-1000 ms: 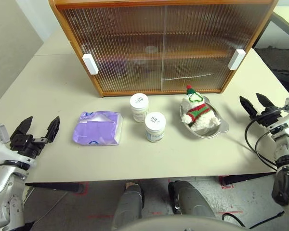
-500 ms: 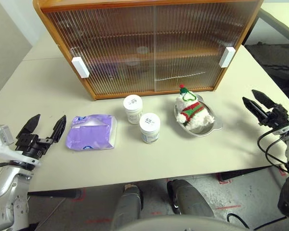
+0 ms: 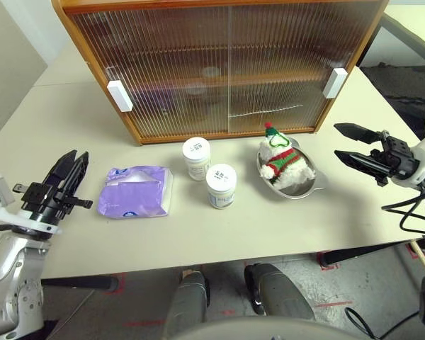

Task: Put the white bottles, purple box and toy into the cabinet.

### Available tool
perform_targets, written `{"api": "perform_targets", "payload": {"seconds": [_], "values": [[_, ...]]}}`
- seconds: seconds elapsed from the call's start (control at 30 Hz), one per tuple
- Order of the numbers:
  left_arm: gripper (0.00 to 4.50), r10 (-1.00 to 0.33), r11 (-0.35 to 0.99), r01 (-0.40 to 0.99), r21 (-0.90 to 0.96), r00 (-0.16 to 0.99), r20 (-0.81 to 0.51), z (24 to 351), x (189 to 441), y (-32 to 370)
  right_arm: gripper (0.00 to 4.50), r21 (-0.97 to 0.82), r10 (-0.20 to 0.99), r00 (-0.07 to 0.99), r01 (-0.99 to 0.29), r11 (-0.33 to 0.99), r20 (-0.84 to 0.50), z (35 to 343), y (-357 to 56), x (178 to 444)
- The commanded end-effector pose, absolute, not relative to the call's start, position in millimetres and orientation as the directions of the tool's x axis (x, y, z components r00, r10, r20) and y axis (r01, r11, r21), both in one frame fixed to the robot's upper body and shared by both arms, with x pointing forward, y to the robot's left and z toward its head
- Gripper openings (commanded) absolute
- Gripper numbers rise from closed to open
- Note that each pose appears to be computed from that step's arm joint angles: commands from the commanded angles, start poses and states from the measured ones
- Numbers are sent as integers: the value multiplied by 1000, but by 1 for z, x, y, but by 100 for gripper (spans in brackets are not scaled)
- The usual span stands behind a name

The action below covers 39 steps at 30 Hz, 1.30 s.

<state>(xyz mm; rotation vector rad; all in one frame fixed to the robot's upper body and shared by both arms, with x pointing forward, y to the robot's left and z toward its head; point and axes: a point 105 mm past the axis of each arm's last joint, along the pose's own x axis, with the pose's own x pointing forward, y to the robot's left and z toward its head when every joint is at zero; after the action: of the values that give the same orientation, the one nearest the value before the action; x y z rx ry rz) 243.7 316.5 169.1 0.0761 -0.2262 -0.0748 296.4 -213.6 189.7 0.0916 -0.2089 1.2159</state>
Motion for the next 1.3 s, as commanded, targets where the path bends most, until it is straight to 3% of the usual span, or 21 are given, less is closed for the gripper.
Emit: {"api": "perform_targets", "payload": {"seconds": [0.03,0.23,0.47,0.67,0.93,1.3], "values": [[2,-51,993,33,111,986,161,165,253,322,450,-67,928,318,-939,336,193,192,-200,295],[2,-2,988,-24,150,985,171,176,270,323,450,-49,939,288,-952,301,186,188,-173,283],[2,-52,976,16,219,986,156,179,284,314,450,-29,922,328,-940,341,206,185,-152,288],[2,-56,968,7,251,981,188,195,295,311,450,-12,941,266,-961,275,206,185,-139,287],[2,-100,969,38,245,964,245,210,306,308,450,-6,953,236,-970,241,190,179,-135,290],[2,-139,969,83,233,962,235,208,330,306,450,-27,949,243,-967,253,200,179,-133,294]]}}
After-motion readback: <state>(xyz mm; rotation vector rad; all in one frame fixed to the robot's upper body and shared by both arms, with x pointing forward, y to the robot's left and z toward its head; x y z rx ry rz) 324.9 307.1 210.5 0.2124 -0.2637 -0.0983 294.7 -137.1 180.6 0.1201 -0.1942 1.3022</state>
